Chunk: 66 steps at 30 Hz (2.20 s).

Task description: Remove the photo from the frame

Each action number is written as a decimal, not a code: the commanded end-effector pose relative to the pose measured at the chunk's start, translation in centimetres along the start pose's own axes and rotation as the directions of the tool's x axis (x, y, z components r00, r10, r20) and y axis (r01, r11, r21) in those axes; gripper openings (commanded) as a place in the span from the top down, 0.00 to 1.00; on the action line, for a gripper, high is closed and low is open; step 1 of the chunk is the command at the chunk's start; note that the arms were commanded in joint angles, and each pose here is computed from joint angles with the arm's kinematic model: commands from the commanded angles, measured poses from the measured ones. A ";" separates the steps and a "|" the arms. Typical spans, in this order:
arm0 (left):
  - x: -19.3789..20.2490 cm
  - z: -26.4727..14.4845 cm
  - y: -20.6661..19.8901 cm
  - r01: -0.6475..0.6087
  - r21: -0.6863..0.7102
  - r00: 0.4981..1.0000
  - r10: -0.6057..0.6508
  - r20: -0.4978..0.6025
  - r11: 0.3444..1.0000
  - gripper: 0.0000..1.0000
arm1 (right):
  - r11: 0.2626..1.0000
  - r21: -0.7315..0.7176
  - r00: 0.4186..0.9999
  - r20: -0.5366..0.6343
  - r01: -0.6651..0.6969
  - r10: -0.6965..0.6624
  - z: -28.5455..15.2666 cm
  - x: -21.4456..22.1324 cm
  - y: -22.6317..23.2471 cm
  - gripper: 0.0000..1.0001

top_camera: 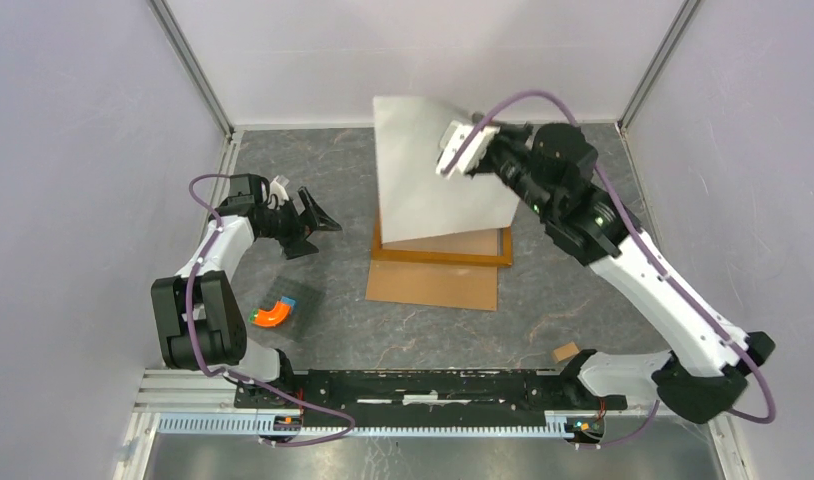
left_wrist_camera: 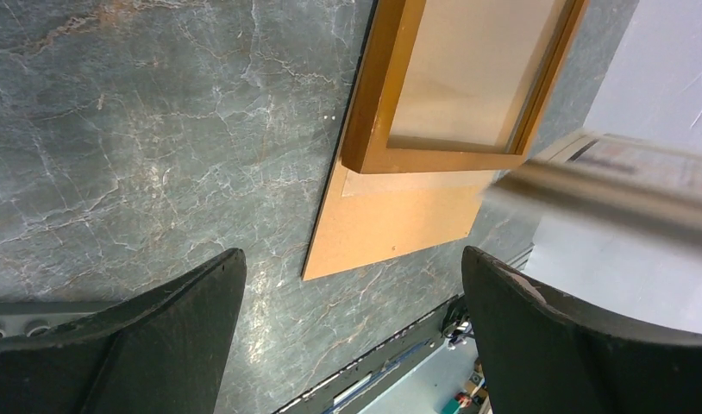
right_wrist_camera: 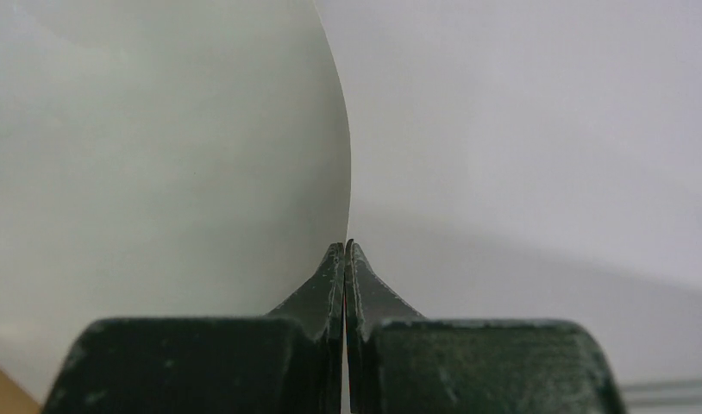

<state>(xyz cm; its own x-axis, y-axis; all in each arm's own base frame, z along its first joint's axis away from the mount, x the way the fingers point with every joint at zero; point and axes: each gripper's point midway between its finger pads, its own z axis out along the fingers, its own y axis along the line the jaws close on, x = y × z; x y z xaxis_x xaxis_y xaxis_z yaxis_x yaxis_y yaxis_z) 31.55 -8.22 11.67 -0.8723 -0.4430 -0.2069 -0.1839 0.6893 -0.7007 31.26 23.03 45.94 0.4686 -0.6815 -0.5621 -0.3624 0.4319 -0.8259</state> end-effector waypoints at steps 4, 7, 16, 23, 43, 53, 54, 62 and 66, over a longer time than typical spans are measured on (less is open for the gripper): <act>-2.5 -0.9 -1.5 -0.029 0.018 0.995 0.027 0.100 0.999 0.00 | 0.951 0.293 0.992 0.047 0.096 -0.114 5.5 3.8 -8.8 1.00; -2.9 -0.9 -1.6 -0.026 0.020 0.994 0.023 0.110 0.999 0.00 | 0.938 0.330 0.986 0.084 0.110 -0.145 8.2 4.6 -10.6 1.00; -3.9 -0.9 -1.7 -0.034 0.010 0.990 0.032 0.140 0.999 0.00 | 0.958 0.273 0.972 0.184 0.093 -0.147 12.8 5.3 -10.4 1.00; -3.7 -0.9 -1.5 -0.045 0.006 0.990 0.044 0.137 0.999 0.00 | 0.995 -0.038 0.982 0.169 0.091 -0.083 11.9 9.7 3.6 1.00; -3.3 -0.6 -0.9 -0.085 -0.007 0.990 0.085 0.111 0.996 0.00 | 0.881 -0.419 0.971 0.180 0.221 -0.158 5.1 18.8 28.2 1.00; -3.6 -0.4 -0.6 -0.101 -0.015 0.989 0.102 0.111 0.995 0.00 | 0.887 -0.408 0.975 0.147 0.215 -0.168 7.1 19.9 28.8 1.00; -3.7 -0.3 -0.6 -0.114 -0.019 0.987 0.115 0.110 0.993 0.00 | 0.886 -0.414 0.977 0.139 0.208 -0.164 7.3 20.0 28.8 0.98; -6.4 0.7 -1.2 -0.311 -0.107 0.942 0.322 0.097 0.944 0.00 | 0.861 -0.503 0.997 0.071 0.072 -0.042 5.7 18.6 27.7 0.06; -7.1 2.5 -2.2 -0.409 -0.136 0.907 0.418 0.045 0.902 0.00 | 0.820 -0.571 0.999 -0.023 -0.040 0.032 4.2 18.8 27.1 0.02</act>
<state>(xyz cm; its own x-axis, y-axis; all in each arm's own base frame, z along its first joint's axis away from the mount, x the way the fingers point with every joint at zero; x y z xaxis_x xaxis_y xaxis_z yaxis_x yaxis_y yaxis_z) 37.32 -7.46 12.60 -0.8581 -0.3055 -0.4127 -0.0177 0.8208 -0.5709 34.55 25.17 10.96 0.5276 -0.6782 -0.5117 -0.6893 0.0103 -0.7244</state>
